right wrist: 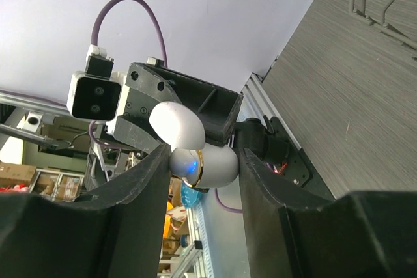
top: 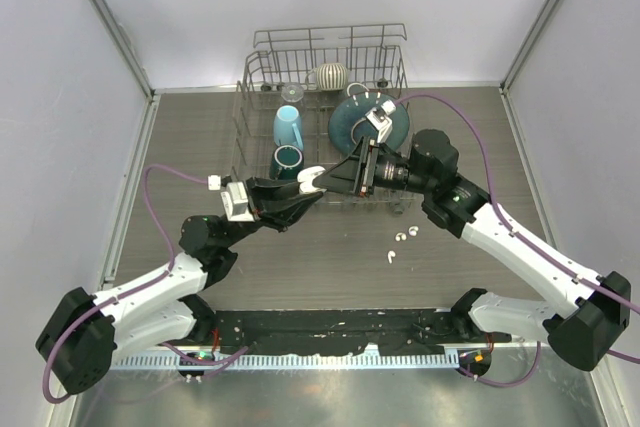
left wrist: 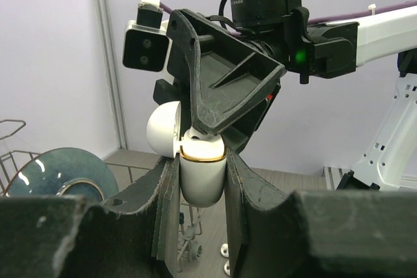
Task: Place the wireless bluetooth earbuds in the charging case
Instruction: Pick up the earbud from the center of the board.
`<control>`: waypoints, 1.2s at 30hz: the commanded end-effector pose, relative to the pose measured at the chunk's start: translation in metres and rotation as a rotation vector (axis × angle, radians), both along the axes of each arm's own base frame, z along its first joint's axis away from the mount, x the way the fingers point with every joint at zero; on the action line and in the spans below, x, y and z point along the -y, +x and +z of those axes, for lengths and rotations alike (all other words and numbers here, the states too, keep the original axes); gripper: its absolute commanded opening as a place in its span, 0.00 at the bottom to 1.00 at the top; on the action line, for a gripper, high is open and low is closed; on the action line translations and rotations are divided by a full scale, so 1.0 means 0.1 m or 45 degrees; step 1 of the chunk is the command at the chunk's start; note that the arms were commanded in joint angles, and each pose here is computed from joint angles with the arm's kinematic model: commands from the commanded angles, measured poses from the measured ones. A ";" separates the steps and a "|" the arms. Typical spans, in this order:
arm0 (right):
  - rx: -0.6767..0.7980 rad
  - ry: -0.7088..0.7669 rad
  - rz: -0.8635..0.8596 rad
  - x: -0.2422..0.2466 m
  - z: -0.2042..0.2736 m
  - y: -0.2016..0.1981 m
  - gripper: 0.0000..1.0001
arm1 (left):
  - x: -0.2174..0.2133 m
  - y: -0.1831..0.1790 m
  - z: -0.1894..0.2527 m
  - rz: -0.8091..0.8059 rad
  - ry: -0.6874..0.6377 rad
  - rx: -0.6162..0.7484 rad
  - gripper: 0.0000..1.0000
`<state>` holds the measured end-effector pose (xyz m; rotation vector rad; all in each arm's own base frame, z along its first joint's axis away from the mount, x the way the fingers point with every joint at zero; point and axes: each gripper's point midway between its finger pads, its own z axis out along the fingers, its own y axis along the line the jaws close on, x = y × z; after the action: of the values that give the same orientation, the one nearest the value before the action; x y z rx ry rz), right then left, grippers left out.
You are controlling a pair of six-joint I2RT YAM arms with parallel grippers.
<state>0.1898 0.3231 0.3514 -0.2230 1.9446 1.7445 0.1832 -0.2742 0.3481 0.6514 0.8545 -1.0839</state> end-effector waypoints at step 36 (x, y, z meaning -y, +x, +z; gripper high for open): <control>-0.375 -1.166 -0.987 1.87 -2.44 0.04 0.66 | -0.27 -0.14 0.23 0.101 -0.059 0.076 0.00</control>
<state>0.1836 0.1353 0.1143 0.3643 2.4837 0.3664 0.1716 -0.2512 0.3641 0.6106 0.8297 -1.0284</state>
